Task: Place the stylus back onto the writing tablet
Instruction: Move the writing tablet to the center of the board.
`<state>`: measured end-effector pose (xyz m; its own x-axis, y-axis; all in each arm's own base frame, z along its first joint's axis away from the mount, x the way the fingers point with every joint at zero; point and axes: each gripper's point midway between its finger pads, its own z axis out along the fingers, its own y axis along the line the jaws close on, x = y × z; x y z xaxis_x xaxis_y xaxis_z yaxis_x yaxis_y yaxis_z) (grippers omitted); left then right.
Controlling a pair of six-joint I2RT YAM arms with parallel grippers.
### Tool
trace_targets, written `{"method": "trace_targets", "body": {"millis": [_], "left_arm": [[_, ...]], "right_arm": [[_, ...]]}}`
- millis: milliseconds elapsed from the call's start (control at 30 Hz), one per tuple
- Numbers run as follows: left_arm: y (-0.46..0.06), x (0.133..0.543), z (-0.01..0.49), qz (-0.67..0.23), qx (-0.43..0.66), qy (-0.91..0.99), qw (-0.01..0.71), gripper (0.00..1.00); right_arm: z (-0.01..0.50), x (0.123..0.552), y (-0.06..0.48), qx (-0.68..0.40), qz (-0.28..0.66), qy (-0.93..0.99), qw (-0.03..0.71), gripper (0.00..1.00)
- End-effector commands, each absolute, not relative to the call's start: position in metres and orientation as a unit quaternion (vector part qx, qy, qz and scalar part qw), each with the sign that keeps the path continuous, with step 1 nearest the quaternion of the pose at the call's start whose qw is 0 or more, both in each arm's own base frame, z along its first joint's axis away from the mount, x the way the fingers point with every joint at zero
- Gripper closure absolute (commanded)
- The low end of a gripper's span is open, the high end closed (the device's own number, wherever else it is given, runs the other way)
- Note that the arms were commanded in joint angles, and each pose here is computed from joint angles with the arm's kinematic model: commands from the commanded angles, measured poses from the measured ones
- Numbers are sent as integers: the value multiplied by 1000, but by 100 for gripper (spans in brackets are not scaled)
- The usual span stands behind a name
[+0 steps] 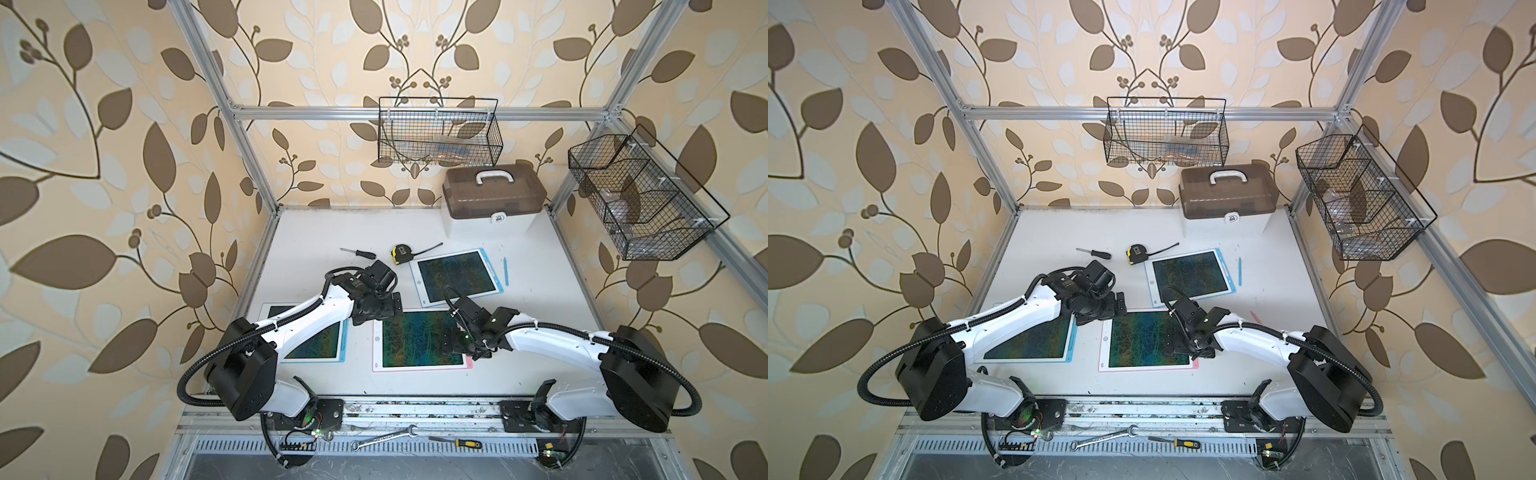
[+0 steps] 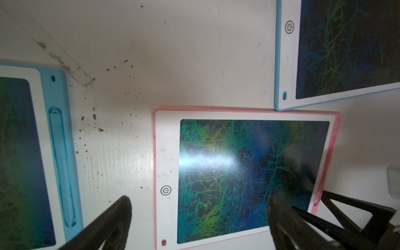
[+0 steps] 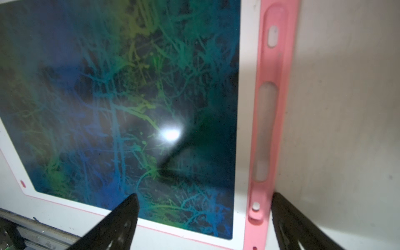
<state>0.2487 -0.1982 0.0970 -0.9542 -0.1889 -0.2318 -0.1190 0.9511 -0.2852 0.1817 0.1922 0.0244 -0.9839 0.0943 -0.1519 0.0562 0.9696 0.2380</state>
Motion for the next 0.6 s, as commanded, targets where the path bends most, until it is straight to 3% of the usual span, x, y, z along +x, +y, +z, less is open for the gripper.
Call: {"method": "trace_targets", "body": {"millis": [0, 367, 567], "left_arm": [[-193, 247, 102, -142, -97, 976, 133, 2], [-192, 247, 102, -144, -101, 975, 137, 2], [-196, 247, 105, -137, -93, 977, 134, 2]], "right_arm": [[17, 171, 192, 38, 117, 991, 61, 5], [28, 174, 178, 54, 115, 989, 80, 5], [54, 202, 159, 87, 134, 980, 118, 5]]}}
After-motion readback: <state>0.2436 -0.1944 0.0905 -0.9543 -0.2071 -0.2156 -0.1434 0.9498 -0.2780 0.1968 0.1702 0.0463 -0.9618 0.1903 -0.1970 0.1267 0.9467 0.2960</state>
